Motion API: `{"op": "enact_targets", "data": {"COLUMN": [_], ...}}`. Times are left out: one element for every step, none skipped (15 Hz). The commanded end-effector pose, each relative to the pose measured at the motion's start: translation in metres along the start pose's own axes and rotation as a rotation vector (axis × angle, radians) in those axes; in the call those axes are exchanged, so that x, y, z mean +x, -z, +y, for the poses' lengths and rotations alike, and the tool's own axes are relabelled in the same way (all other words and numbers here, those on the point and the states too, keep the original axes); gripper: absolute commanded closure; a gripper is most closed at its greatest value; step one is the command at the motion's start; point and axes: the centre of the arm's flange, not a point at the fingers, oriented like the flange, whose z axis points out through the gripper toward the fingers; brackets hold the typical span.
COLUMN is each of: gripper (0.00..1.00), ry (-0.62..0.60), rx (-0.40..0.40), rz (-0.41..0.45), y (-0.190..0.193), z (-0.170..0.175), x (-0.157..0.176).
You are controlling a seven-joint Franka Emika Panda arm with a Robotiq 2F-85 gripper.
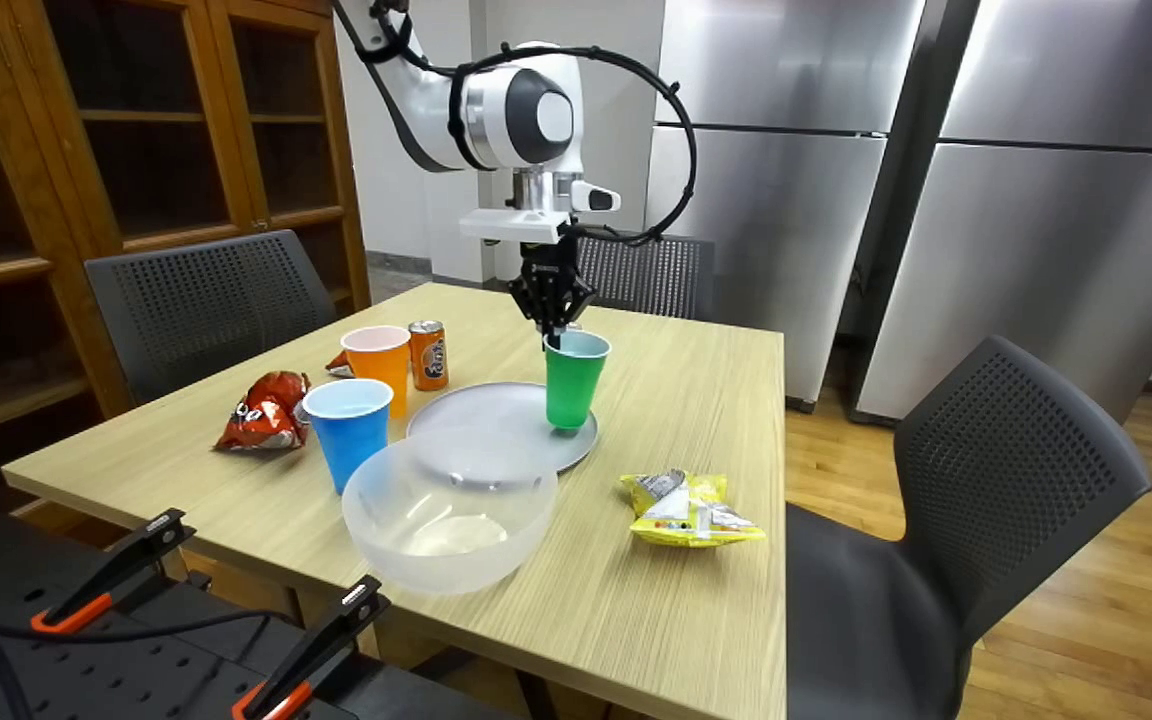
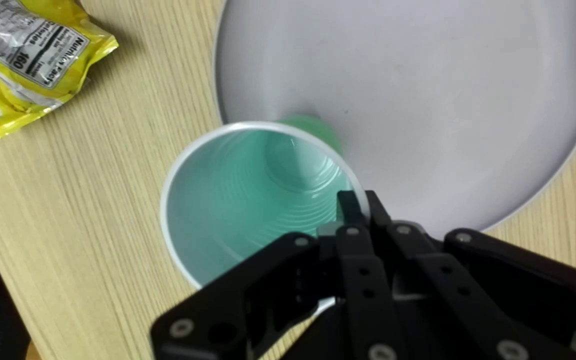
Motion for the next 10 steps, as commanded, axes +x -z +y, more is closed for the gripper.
{"op": "enact_targets", "data": {"gripper": [0.99, 0.99, 0.99, 0.99, 0.99, 0.99, 0.99, 0.99, 0.99, 0.99], "ry": [0.002, 0.007, 0.012, 0.018, 0.024, 0.028, 0.033, 0.036, 0.038, 0.040], "rx": [-0.010, -0.011, -0.014, -0.016, -0.018, -0.021, -0.024, -0.025, -0.026, -0.027], "rz": [0.004, 0.005, 0.007, 0.006, 0.003, 0.001, -0.001, -0.003, -0.004, -0.005], "y": [0.007, 0.007, 0.007, 0.006, 0.005, 0.004, 0.002, 0.002, 0.001, 0.001], "z": [-0.011, -0.014, -0.016, -0.018, -0.020, -0.022, -0.023, -0.024, -0.025, -0.026], "x": [-0.006, -0.004, -0.003, -0.002, 0.000, 0.001, 0.002, 0.003, 0.005, 0.006]}}
